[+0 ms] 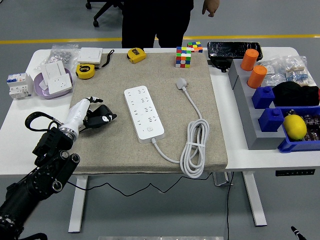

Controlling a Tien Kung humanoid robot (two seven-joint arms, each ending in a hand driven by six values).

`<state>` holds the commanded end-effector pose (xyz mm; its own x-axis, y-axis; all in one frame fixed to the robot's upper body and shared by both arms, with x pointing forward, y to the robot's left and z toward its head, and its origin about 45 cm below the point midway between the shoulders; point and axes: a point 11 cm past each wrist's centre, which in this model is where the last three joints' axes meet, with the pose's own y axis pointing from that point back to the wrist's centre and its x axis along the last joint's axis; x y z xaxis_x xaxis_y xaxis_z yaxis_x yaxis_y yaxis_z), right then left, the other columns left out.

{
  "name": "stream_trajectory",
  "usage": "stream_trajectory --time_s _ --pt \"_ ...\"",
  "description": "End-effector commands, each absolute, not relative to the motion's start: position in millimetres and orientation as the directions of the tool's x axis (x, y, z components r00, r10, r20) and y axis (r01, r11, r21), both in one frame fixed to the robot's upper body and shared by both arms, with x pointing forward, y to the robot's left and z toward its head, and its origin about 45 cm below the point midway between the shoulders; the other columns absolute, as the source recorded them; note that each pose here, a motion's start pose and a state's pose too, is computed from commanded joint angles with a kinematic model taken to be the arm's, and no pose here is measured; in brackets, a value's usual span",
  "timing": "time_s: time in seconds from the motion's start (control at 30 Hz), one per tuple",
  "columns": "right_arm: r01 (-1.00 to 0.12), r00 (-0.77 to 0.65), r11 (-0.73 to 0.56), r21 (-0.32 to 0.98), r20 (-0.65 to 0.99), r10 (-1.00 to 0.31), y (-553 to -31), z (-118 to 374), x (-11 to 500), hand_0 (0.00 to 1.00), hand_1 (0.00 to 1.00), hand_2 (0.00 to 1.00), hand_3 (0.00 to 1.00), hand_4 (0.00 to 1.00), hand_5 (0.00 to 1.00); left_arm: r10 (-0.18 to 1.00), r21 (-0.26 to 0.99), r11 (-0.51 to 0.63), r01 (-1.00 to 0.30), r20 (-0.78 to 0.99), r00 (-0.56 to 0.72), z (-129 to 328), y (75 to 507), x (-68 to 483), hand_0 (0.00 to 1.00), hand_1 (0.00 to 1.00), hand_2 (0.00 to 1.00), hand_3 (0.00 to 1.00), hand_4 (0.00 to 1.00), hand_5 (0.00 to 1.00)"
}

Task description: Pick up the plug,place it near the board,insert it into the board,press the button

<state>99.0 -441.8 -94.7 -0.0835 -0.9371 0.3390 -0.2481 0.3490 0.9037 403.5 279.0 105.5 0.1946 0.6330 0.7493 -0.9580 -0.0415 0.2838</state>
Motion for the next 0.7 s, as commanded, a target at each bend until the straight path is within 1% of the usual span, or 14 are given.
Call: stream_trajectory --time_s 0.03,0.07,0.17,0.23,0.27,0.37,0.43,0.47,0.5,0.63,0.67,0.7 --pt "-0.248 -0.084 0.349 0.904 0.339 -0.937 -441.9 -94.8 98.8 0.813 0.734 0.734 0.765 0.998 0.998 0.64 0.285 -0.036 -0.958 0.743 0.197 106.2 278.3 403.4 0.889 0.981 0.91 0.845 0.998 0.593" --pt "-0.247 -0.083 0.349 0.904 0.339 -0.937 -441.9 -94.8 98.7 0.813 0.734 0.734 0.764 0.998 0.998 0.651 0.282 -0.03 -0.959 0.734 0.196 107.9 277.3 403.7 0.998 0.998 0.998 0.93 0.998 0.847" --pt "-0.247 -0.083 0.349 0.904 0.339 -0.937 -441.7 -94.9 98.4 0.813 0.734 0.734 0.764 0.998 0.998 0.699 0.253 -0.021 -0.967 0.696 0.167 116.1 274.7 404.5 0.998 0.998 0.998 0.93 0.998 0.847" --pt "-0.247 -0.082 0.347 0.905 0.338 -0.938 -440.9 -95.2 98.4 0.813 0.734 0.734 0.764 0.998 0.998 0.761 0.178 -0.033 -0.984 0.643 0.091 129.9 273.9 404.8 0.998 0.998 0.998 0.93 0.998 0.847" --pt "-0.247 -0.081 0.347 0.905 0.337 -0.938 -440.6 -95.3 98.3 0.813 0.734 0.734 0.765 0.998 0.998 0.784 0.148 -0.042 -0.988 0.619 0.059 135.5 274.1 404.9 0.998 0.998 0.985 0.928 0.998 0.998" --pt "-0.246 -0.079 0.344 0.906 0.335 -0.939 -439.3 -96.0 97.6 0.813 0.734 0.734 0.765 0.998 0.998 0.857 0.021 -0.093 -0.995 0.51 -0.07 159.2 280.9 403.0 0.998 0.998 0.985 0.928 0.998 0.998" --pt "-0.244 -0.078 0.343 0.907 0.334 -0.939 -438.8 -96.3 97.0 0.813 0.734 0.734 0.765 0.998 0.998 0.89 -0.035 -0.128 -0.991 0.436 -0.131 171.0 286.4 401.3 0.998 0.998 0.985 0.928 0.998 0.998" --pt "-0.243 -0.079 0.343 0.907 0.334 -0.939 -438.6 -96.5 96.6 0.813 0.734 0.734 0.764 0.998 0.998 0.904 -0.068 -0.148 -0.987 0.395 -0.163 178.1 289.7 400.2 0.95 0.991 0.918 0.873 0.998 0.998" --pt "-0.243 -0.078 0.343 0.908 0.334 -0.939 -438.6 -96.6 96.2 0.813 0.734 0.734 0.764 0.998 0.998 0.919 -0.104 -0.167 -0.98 0.344 -0.193 186.3 293.1 398.7 0.95 0.991 0.918 0.873 0.998 0.998" --pt "-0.243 -0.08 0.343 0.907 0.333 -0.939 -438.5 -96.5 96.7 0.813 0.734 0.734 0.764 0.998 0.998 0.957 -0.186 -0.218 -0.958 0.152 -0.248 208.9 304.5 391.4 0.95 0.991 0.918 0.873 0.998 0.998" --pt "-0.244 -0.081 0.343 0.907 0.333 -0.939 -438.5 -96.4 96.9 0.813 0.735 0.734 0.765 0.998 0.998 0.963 -0.199 -0.225 -0.954 0.105 -0.249 213.1 307.0 388.9 0.891 0.933 0.87 0.843 0.998 0.998" --pt "-0.244 -0.082 0.343 0.907 0.333 -0.939 -438.5 -96.4 97.0 0.813 0.735 0.734 0.765 0.998 0.998 0.967 -0.204 -0.232 -0.951 0.053 -0.248 216.2 309.6 386.6 0.891 0.933 0.87 0.843 0.998 0.998"
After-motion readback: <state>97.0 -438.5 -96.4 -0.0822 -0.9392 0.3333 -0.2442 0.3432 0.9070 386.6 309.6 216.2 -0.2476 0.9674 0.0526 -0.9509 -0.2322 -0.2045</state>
